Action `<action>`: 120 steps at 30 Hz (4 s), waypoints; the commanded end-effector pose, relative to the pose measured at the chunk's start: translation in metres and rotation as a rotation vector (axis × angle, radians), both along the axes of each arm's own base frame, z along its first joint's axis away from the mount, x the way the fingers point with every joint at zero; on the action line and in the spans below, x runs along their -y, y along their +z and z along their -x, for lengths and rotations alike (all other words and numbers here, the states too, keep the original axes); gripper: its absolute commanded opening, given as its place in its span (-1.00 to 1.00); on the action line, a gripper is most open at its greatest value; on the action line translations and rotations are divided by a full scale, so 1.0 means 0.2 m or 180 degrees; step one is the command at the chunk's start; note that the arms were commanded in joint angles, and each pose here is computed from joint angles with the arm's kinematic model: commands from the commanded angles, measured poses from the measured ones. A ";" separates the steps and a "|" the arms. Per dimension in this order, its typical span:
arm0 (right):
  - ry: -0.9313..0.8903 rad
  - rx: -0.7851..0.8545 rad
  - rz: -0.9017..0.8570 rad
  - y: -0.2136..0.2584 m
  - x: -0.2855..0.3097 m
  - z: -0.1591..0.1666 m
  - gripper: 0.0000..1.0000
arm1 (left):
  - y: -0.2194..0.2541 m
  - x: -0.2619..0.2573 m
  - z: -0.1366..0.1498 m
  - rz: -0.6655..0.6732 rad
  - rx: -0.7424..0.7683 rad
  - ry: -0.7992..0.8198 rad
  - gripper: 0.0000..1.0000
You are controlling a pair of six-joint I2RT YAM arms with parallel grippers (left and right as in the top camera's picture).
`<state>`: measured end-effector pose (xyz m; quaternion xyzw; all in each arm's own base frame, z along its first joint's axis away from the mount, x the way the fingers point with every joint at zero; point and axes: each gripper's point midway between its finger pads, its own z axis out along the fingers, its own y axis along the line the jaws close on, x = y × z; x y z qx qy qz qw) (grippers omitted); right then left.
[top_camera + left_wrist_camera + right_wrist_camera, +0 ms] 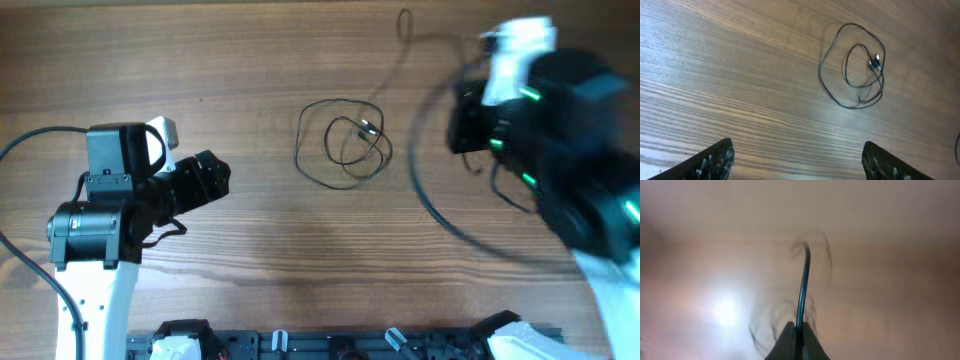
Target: Untangle cables
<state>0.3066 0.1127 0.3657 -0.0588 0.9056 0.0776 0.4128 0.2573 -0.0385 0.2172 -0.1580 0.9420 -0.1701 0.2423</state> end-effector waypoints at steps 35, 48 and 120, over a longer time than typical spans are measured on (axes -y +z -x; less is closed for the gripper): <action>0.0698 -0.2139 -0.0311 -1.54 -0.63 -0.54 -0.91 | 0.00 0.01 0.00 0.0010 0.0021 -0.0091 0.71; 0.0449 -0.2200 -0.0469 -1.67 -0.67 -0.58 -0.31 | 0.00 0.01 0.00 0.0011 0.0018 -0.0089 0.72; 0.0811 0.0064 -0.0620 -0.05 -0.43 -0.22 -0.91 | -0.02 0.01 0.02 -0.0011 -0.0054 -0.0079 0.76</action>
